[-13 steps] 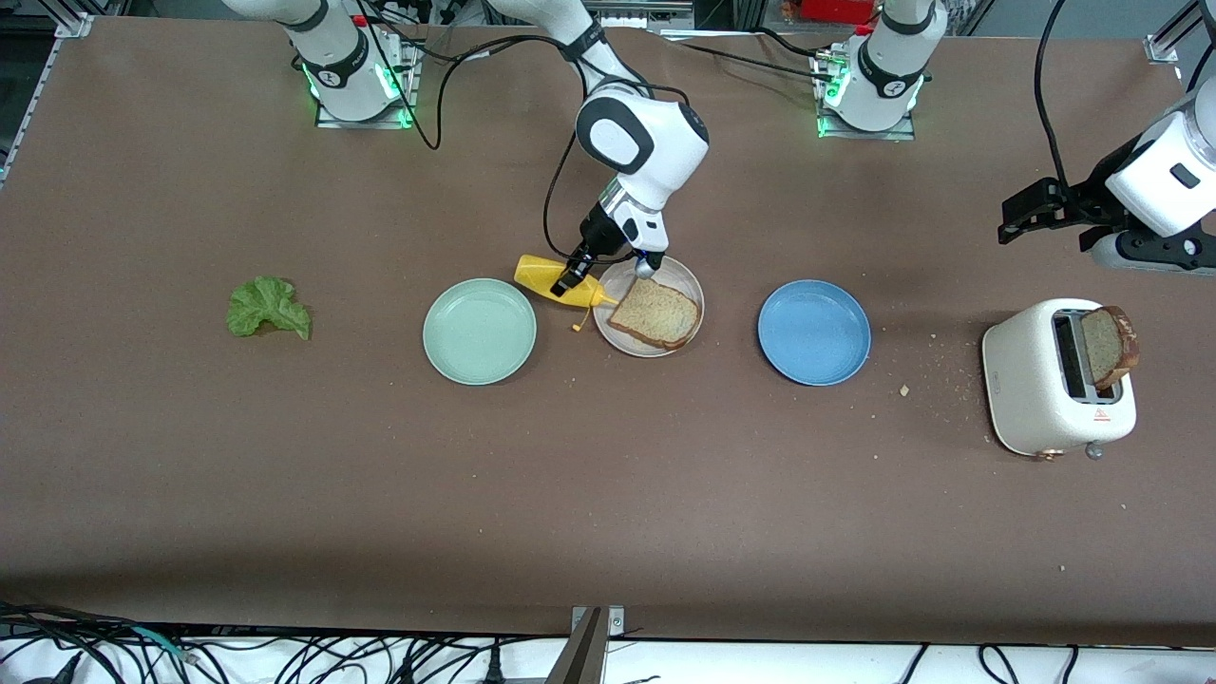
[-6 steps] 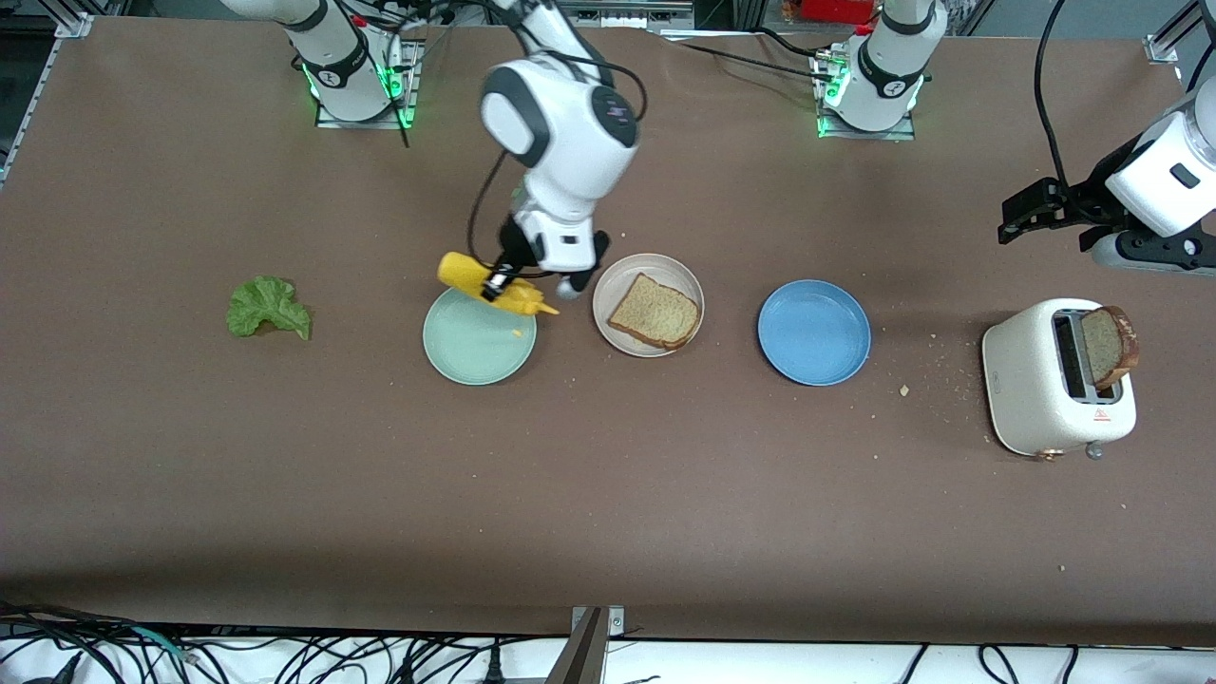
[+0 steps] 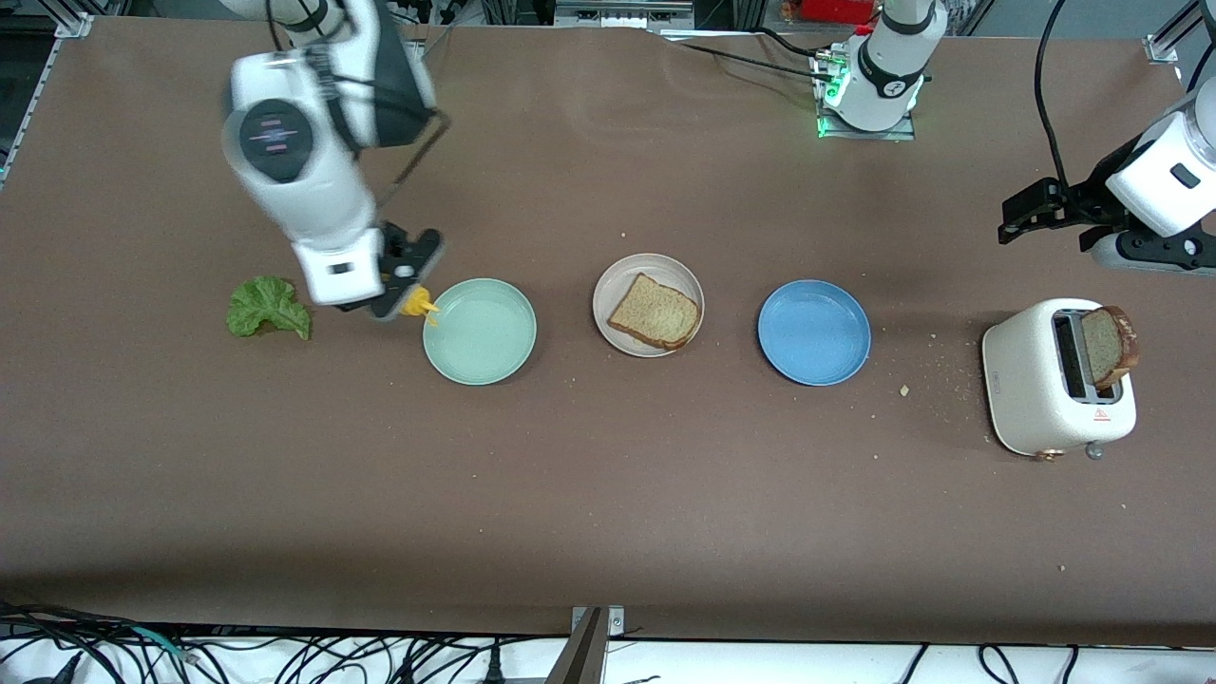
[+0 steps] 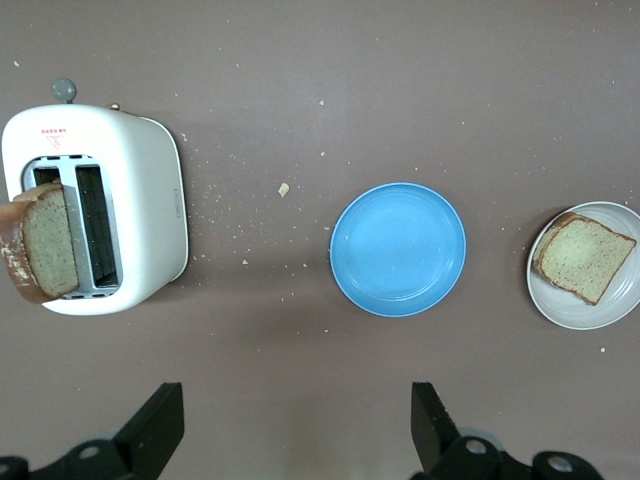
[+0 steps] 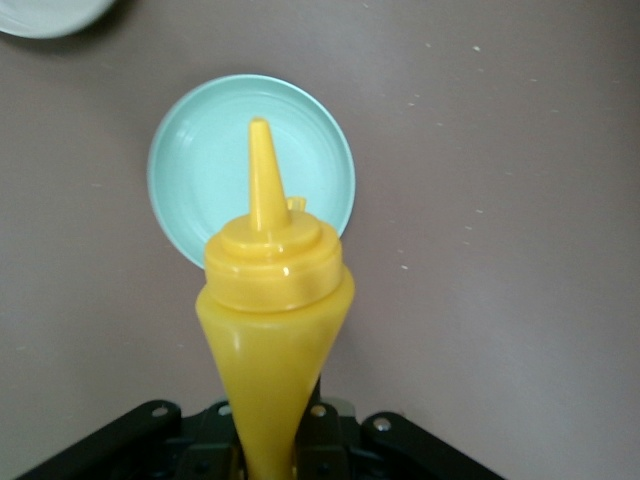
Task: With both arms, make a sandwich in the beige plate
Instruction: 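Carry the squeeze bottle back beside the lettuce leaf, then lower the squeeze bottle upright and open the right gripper, then move the right gripper down to the green lettuce leaf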
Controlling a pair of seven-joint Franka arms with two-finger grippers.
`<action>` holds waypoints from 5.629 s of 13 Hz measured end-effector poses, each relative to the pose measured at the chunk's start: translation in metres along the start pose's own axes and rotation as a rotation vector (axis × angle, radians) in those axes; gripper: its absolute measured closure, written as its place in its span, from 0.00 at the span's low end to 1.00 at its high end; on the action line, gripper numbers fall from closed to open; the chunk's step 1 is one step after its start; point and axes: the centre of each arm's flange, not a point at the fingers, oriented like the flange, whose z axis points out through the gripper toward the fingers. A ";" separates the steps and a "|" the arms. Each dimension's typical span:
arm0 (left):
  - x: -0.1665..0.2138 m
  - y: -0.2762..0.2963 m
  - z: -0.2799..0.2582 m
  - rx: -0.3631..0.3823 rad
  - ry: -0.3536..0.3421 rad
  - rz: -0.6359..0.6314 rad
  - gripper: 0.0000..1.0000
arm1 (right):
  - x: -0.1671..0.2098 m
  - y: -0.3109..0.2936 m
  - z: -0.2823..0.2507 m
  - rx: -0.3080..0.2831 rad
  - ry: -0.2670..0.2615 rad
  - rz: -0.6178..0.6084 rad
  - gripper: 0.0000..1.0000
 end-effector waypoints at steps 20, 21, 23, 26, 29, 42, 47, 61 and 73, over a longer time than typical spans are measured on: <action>0.000 0.000 0.000 0.000 -0.001 0.000 0.00 | -0.264 0.040 0.125 0.333 0.814 -0.332 0.93; 0.000 0.000 0.000 0.000 -0.001 0.000 0.00 | -0.262 0.040 0.125 0.330 0.813 -0.333 0.93; 0.000 0.000 0.000 0.000 -0.001 -0.001 0.00 | -0.259 0.041 0.126 0.324 0.814 -0.332 0.93; 0.000 0.000 0.000 0.000 -0.001 -0.001 0.00 | -0.228 0.034 0.143 0.346 0.835 -0.334 0.93; 0.000 0.000 0.000 0.000 -0.001 -0.001 0.00 | -0.227 0.036 0.169 0.355 0.839 -0.339 0.93; 0.000 -0.001 0.000 0.000 -0.001 -0.001 0.00 | -0.294 0.018 0.280 0.400 1.110 -0.420 0.93; 0.000 -0.001 0.000 0.000 -0.001 -0.001 0.00 | -0.305 0.014 0.299 0.407 1.124 -0.404 0.93; 0.000 -0.001 0.000 0.000 -0.001 -0.001 0.00 | -0.303 0.016 0.302 0.478 1.103 -0.298 0.02; 0.000 -0.001 0.000 0.000 -0.001 -0.001 0.00 | -0.313 0.095 0.164 0.505 0.616 0.023 0.02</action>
